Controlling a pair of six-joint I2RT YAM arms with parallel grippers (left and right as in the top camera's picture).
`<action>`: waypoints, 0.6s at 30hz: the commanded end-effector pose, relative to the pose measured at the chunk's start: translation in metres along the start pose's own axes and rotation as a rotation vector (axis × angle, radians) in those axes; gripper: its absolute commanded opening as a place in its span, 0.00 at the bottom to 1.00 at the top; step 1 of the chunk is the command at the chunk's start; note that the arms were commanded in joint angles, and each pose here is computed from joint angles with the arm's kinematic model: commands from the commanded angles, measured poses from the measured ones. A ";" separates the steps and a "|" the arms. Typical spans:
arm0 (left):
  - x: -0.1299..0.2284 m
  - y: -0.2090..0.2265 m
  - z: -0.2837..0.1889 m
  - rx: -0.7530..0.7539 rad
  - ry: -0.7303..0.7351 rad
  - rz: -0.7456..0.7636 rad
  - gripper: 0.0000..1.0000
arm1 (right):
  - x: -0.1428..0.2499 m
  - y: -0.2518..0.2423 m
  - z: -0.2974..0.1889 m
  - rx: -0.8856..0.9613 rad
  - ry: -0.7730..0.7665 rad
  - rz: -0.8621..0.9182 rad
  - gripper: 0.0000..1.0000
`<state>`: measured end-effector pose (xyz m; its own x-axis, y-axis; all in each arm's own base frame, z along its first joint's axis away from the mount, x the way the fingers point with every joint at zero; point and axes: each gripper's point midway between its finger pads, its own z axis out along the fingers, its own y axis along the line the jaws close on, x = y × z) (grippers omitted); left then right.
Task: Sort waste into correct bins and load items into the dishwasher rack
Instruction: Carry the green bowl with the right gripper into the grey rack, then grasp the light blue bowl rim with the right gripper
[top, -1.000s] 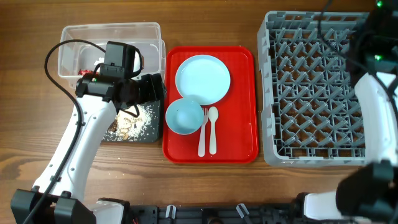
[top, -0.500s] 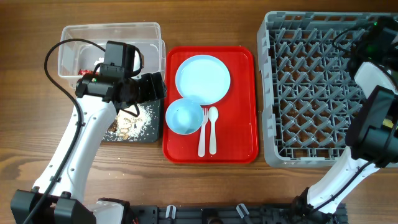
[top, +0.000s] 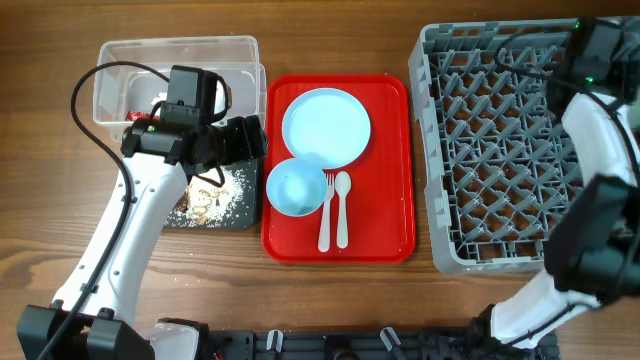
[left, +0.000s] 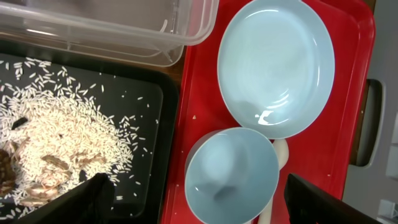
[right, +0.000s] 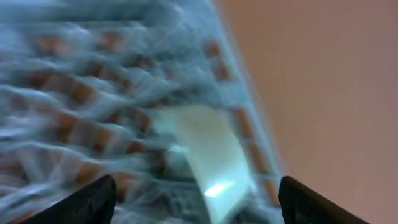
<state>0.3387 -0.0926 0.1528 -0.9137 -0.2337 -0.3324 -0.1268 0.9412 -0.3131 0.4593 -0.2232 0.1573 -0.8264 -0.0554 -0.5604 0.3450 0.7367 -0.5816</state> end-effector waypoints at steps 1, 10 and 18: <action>-0.001 0.000 -0.003 -0.003 -0.013 -0.006 0.89 | -0.036 0.083 -0.081 -0.641 -0.155 0.162 0.83; 0.014 0.099 -0.022 -0.314 0.017 -0.421 1.00 | 0.074 0.255 -0.311 -1.251 0.208 -0.224 0.82; 0.010 0.118 -0.027 -0.294 0.014 -0.512 1.00 | 0.165 0.351 -0.332 -1.072 0.472 -0.328 0.66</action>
<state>0.3048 0.0227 0.1340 -0.7272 -0.6586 -0.1934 -0.6407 0.7524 -0.1531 0.2994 0.2538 0.0919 -0.9178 -0.3563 -0.1754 -0.3953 0.8613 0.3191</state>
